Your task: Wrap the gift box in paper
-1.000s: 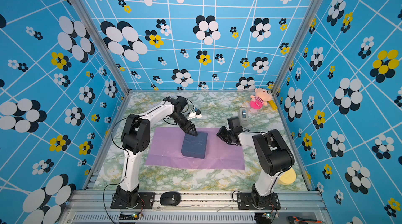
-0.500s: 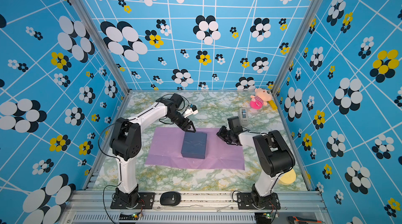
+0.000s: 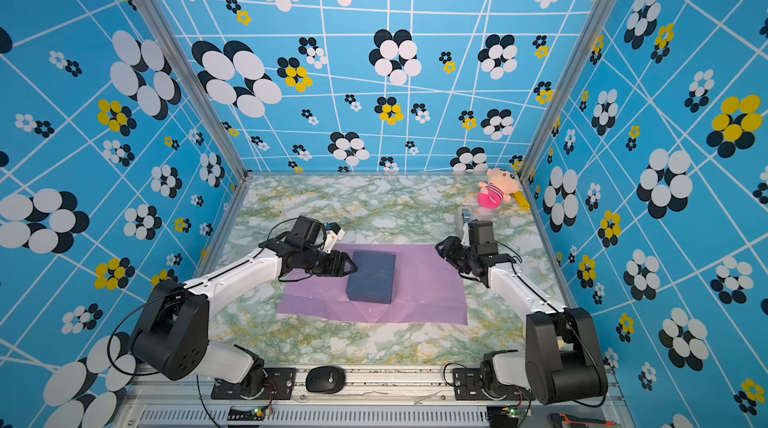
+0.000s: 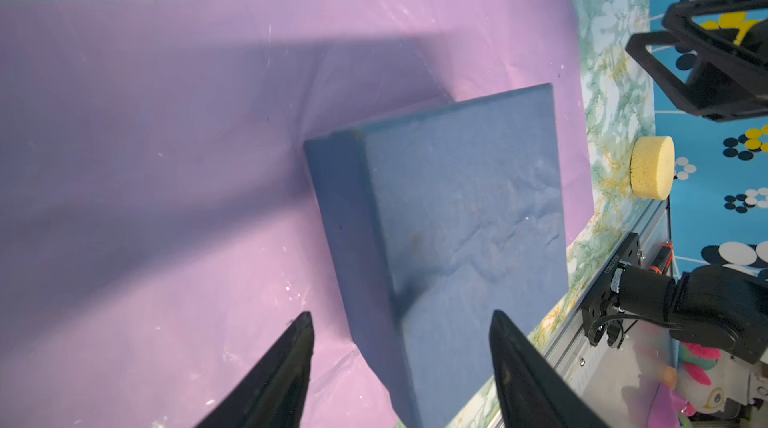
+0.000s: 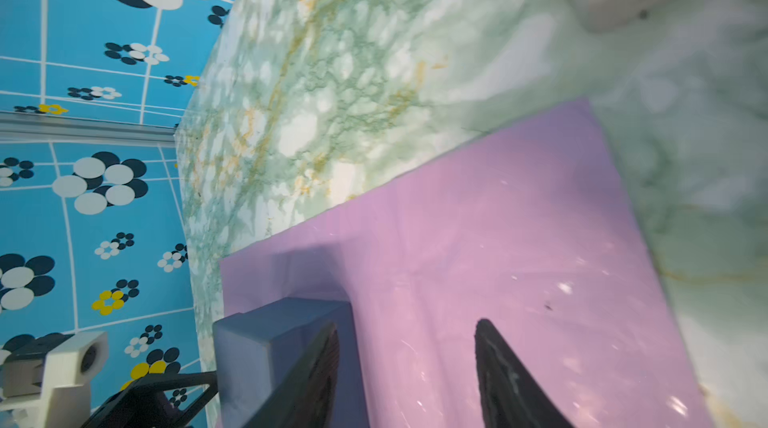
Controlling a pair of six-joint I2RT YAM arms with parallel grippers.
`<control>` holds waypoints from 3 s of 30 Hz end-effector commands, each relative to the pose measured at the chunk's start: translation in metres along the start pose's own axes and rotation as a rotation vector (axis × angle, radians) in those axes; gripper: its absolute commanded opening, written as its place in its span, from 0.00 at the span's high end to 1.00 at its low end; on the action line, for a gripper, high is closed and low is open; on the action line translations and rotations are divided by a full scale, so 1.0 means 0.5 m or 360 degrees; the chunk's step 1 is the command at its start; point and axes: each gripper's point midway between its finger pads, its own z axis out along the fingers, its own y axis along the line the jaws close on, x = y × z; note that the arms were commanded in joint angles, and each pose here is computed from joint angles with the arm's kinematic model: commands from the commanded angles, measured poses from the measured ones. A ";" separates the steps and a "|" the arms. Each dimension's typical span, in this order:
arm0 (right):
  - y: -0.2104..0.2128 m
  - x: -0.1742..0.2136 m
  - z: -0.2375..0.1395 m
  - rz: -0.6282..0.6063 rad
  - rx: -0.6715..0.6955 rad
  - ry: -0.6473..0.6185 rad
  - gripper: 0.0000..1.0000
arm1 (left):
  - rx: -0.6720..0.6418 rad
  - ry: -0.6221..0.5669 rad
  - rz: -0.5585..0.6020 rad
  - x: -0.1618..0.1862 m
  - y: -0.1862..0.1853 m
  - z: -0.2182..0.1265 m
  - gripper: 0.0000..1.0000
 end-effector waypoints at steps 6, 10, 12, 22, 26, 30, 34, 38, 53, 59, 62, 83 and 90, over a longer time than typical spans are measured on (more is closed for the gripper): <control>-0.159 0.073 -0.064 0.0207 0.0280 0.0195 0.42 | 0.0081 -0.0062 -0.0082 -0.001 -0.027 0.016 0.31; -0.193 0.081 -0.071 0.0267 0.0355 0.0221 0.41 | 0.0090 -0.0045 -0.0077 0.011 -0.029 0.015 0.31; -0.199 0.086 -0.068 0.0257 0.0384 0.0265 0.40 | 0.0096 -0.0043 -0.0083 0.016 -0.029 0.015 0.31; -0.202 0.114 -0.061 0.0273 0.0379 0.0407 0.37 | 0.0157 -0.0016 -0.0081 0.026 -0.041 0.013 0.32; -0.200 0.127 -0.062 0.0286 0.0363 0.0444 0.37 | 0.0169 -0.0014 -0.0067 0.027 -0.046 0.011 0.32; -0.195 0.139 -0.064 0.0303 0.0334 0.0475 0.37 | 0.0170 -0.0008 -0.0061 0.028 -0.046 0.011 0.32; -0.191 0.146 -0.069 0.0315 0.0317 0.0487 0.37 | 0.0189 -0.0003 -0.0063 0.028 -0.050 0.015 0.32; -0.189 0.153 -0.072 0.0330 0.0306 0.0488 0.37 | 0.0201 0.0007 -0.0060 0.032 -0.053 0.015 0.32; -0.203 0.177 -0.087 0.0353 0.0353 0.0498 0.36 | 0.0257 0.0027 -0.0063 0.039 -0.065 0.026 0.32; -0.201 0.182 -0.087 0.0360 0.0341 0.0507 0.38 | 0.0216 0.0021 -0.0070 0.045 -0.052 0.027 0.32; -0.188 0.187 -0.085 0.0379 0.0280 0.0529 0.38 | 0.0184 0.0013 -0.0069 0.047 -0.044 0.028 0.32; -0.220 0.216 -0.106 0.0446 0.0513 0.0434 0.30 | 0.0156 -0.0005 -0.0060 0.045 -0.037 0.028 0.32; -0.157 0.199 -0.062 0.0454 0.0218 0.0454 0.31 | 0.0158 -0.0011 -0.0061 0.046 -0.036 0.029 0.32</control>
